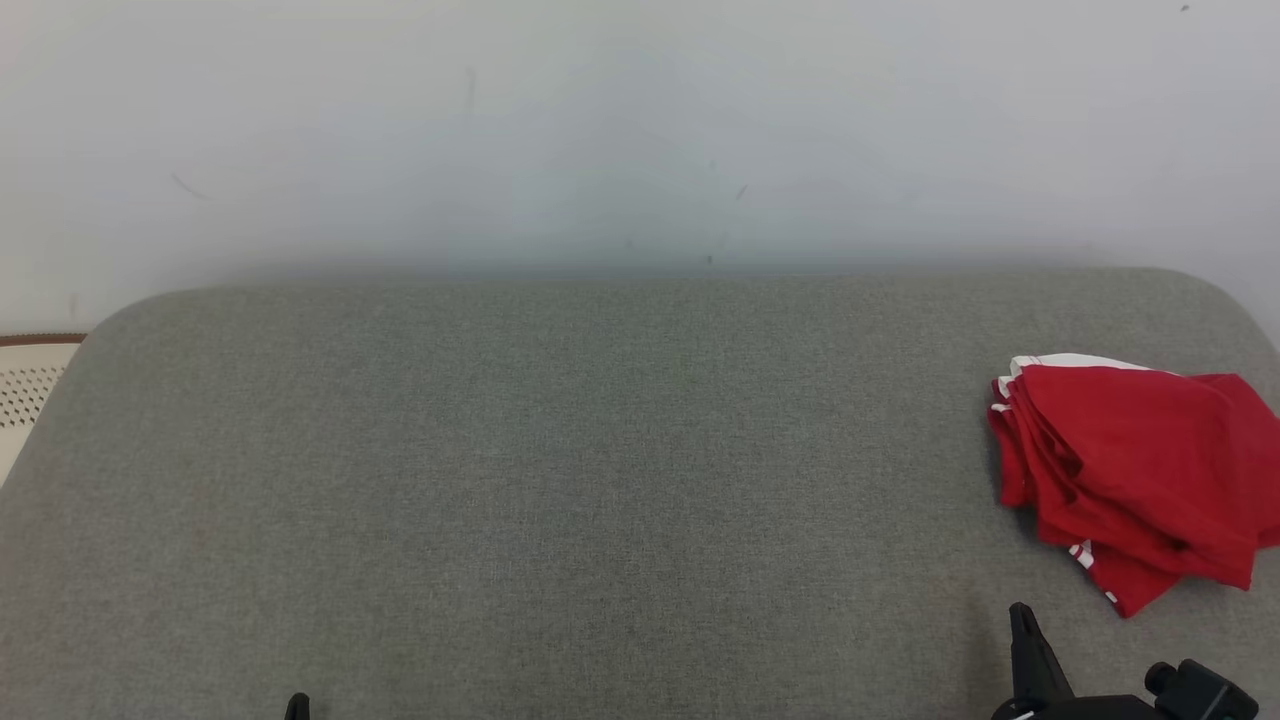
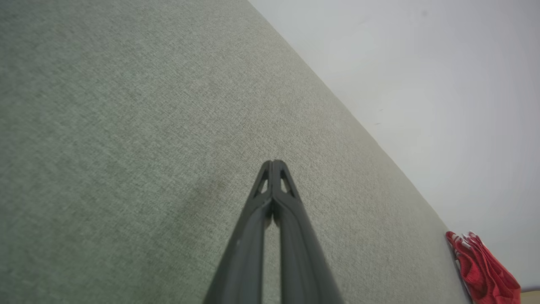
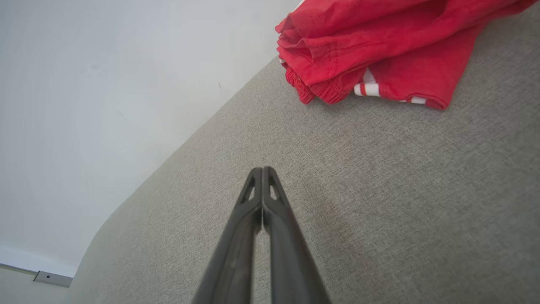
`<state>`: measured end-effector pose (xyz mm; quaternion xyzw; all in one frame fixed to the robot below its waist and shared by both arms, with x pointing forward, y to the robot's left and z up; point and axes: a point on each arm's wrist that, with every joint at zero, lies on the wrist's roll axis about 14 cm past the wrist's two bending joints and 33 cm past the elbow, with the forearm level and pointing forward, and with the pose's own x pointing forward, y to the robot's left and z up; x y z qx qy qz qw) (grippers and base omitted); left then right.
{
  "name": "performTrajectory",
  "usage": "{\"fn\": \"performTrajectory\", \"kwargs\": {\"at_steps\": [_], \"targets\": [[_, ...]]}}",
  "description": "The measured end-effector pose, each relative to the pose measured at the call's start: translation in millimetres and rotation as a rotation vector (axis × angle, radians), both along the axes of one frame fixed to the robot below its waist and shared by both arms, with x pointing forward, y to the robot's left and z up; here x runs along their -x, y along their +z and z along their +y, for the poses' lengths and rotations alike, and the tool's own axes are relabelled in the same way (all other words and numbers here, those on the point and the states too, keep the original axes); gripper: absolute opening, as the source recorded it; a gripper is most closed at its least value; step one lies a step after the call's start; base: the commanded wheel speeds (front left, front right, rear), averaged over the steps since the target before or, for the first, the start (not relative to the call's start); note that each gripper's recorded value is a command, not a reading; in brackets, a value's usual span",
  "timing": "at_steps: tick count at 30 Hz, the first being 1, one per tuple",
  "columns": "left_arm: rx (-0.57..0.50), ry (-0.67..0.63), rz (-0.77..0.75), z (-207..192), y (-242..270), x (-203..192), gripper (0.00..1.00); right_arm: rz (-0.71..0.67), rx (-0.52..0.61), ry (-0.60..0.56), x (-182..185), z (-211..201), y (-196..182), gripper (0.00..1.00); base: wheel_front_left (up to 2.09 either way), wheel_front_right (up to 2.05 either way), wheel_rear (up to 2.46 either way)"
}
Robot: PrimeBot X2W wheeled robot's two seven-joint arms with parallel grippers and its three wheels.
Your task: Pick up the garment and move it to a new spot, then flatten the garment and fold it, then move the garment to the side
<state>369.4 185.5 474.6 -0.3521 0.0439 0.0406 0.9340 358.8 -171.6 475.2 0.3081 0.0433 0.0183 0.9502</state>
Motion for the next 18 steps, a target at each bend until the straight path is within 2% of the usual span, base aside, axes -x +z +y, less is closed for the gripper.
{"fn": "performTrajectory", "kwargs": {"at_steps": [18], "targets": [[0.233,0.012,-0.008,2.3,4.6,-4.8,0.00,0.015,-0.253,-0.052,-5.9,-10.8,4.9,0.00,0.00,0.00,0.00]]}}
